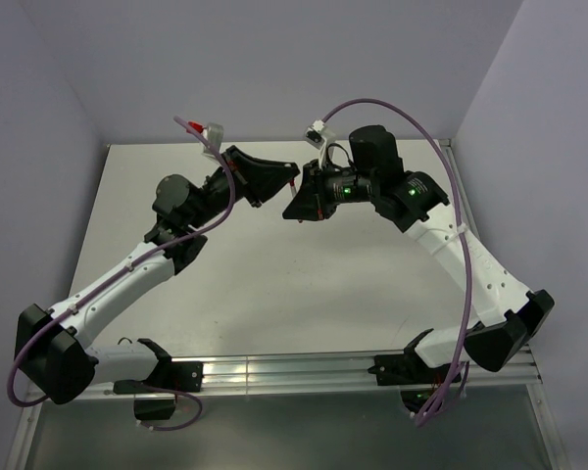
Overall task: Insert the pens into the pen caps
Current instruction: Press the pen cap onto the pen.
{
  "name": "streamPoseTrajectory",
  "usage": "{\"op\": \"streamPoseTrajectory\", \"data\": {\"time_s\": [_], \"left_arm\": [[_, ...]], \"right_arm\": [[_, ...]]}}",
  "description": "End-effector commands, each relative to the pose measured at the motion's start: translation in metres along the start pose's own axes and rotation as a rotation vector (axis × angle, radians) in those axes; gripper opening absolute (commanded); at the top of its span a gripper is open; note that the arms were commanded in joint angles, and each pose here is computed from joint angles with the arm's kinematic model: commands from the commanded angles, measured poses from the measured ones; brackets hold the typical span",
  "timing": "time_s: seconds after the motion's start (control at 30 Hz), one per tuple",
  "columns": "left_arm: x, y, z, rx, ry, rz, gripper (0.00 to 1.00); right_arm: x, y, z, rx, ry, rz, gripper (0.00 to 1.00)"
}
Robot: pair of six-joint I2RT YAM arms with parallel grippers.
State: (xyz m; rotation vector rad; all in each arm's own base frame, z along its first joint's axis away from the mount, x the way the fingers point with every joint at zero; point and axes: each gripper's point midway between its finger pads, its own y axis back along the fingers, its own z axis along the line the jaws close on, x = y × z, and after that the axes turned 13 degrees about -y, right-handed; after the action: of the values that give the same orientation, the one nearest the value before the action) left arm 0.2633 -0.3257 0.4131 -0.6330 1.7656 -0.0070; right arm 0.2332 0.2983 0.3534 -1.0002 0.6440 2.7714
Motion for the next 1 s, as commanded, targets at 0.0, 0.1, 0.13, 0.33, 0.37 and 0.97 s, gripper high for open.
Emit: {"op": "streamPoseTrajectory", "data": {"time_s": [0.0, 0.1, 0.13, 0.33, 0.37, 0.97], "left_arm": [[0.182, 0.070, -0.067, 0.267, 0.325, 0.662, 0.00], [0.186, 0.071, -0.067, 0.266, 0.328, 0.667, 0.00], [0.188, 0.072, -0.067, 0.262, 0.330, 0.671, 0.00], [0.192, 0.074, -0.066, 0.257, 0.338, 0.679, 0.00], [0.194, 0.075, -0.066, 0.253, 0.339, 0.683, 0.00], [0.203, 0.080, -0.065, 0.230, 0.376, 0.696, 0.00]], "right_arm": [[-0.165, 0.082, 0.118, -0.225, 0.389, -0.669, 0.00], [-0.167, 0.083, 0.121, -0.229, 0.393, -0.676, 0.00], [-0.168, 0.083, 0.121, -0.227, 0.394, -0.678, 0.00], [-0.171, 0.088, 0.125, -0.228, 0.401, -0.690, 0.00], [-0.170, 0.089, 0.126, -0.228, 0.404, -0.692, 0.00], [-0.173, 0.095, 0.133, -0.239, 0.413, -0.710, 0.00]]}}
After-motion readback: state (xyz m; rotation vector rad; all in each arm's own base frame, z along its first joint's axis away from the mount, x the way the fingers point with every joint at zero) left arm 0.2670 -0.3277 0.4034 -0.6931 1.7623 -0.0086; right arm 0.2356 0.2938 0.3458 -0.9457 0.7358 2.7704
